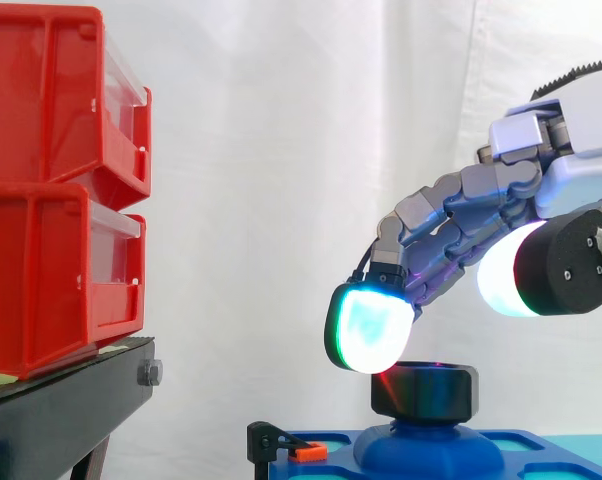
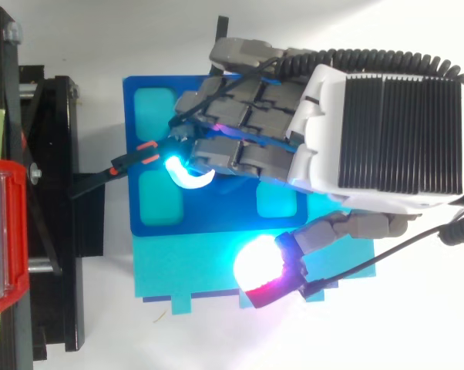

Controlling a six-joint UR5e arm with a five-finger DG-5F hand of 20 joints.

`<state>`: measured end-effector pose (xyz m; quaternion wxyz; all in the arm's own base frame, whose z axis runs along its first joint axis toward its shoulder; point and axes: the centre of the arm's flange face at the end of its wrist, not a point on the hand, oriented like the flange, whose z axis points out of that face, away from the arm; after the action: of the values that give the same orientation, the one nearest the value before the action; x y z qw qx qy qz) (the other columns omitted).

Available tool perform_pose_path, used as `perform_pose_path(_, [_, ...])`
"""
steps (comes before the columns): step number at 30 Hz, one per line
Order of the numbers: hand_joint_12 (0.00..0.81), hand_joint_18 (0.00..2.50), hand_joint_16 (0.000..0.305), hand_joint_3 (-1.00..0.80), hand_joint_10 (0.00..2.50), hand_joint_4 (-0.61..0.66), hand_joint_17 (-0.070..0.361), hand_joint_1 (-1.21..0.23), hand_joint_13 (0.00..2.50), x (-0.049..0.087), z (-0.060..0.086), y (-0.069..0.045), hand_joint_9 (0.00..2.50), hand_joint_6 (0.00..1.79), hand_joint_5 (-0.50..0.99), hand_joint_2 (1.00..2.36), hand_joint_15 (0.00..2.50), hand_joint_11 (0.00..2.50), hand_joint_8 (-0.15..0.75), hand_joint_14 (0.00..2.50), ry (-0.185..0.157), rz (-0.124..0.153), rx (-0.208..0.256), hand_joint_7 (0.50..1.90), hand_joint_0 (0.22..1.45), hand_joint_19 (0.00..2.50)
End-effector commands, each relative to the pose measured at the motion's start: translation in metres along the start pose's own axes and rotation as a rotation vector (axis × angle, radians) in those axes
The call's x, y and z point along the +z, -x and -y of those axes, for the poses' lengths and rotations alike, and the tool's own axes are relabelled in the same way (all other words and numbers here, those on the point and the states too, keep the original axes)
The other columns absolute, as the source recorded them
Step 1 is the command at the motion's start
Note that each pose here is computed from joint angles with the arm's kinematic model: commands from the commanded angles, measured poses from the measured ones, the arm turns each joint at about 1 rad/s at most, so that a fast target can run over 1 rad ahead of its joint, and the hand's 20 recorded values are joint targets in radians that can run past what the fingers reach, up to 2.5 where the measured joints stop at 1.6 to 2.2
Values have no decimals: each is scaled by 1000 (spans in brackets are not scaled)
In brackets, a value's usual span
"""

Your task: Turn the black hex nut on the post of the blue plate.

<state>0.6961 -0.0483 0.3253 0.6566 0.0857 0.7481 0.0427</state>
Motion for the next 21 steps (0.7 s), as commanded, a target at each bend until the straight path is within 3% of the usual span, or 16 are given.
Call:
perform_pose_path(1, [349,337,56,-491,0,225,126,-435,468,0,5,1,434,503,-175,1000,76,0,274,3,11,-2,-31,829,492,160])
perform_pose_path(15, [353,385,57,-490,0,233,127,-435,494,-3,28,5,444,503,-173,1000,94,0,277,3,31,-11,-32,830,495,197])
perform_pose_path(21, [353,397,57,-489,0,235,127,-434,497,-5,50,7,446,503,-172,1000,94,0,276,4,56,-19,-30,830,495,202])
